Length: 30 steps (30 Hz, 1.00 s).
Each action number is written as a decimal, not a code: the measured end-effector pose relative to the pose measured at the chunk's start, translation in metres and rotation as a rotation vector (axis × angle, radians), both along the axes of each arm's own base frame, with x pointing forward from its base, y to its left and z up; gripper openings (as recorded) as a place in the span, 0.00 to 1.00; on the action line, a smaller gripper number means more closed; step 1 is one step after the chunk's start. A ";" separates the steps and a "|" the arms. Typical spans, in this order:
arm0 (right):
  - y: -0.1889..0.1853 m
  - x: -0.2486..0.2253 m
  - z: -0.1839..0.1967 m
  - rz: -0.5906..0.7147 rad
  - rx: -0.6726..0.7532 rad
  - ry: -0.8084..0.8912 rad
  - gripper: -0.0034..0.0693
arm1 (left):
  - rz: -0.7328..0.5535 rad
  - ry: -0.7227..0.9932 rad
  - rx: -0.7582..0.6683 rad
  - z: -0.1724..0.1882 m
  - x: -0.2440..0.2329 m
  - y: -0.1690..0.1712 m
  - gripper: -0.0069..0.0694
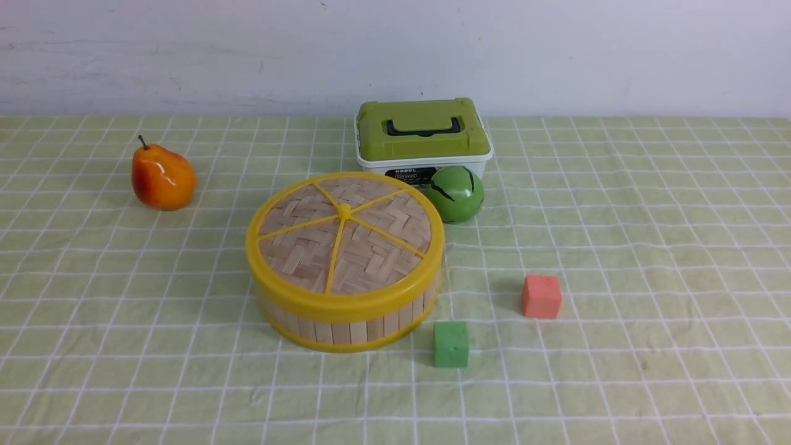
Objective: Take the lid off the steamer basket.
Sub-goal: Use the left arm to lift the lid of the steamer
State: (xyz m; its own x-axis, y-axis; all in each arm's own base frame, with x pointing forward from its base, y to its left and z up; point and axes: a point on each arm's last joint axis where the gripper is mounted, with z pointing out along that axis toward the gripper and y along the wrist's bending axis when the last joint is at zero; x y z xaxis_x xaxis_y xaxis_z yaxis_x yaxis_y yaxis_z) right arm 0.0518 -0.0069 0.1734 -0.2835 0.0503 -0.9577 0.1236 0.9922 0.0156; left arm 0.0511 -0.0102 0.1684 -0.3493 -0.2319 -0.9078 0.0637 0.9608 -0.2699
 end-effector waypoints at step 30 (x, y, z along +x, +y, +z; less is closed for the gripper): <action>0.000 0.000 0.000 0.000 0.000 0.000 0.38 | 0.124 -0.848 -0.265 0.079 -0.008 0.013 0.32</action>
State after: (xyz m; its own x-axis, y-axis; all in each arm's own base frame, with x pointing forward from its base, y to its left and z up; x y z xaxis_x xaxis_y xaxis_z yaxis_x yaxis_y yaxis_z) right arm 0.0518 -0.0069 0.1734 -0.2835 0.0503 -0.9577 0.1236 0.9922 0.0156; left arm 0.0435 0.0033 0.2472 0.4560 -0.4618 -0.7608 0.2421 0.8870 -0.3933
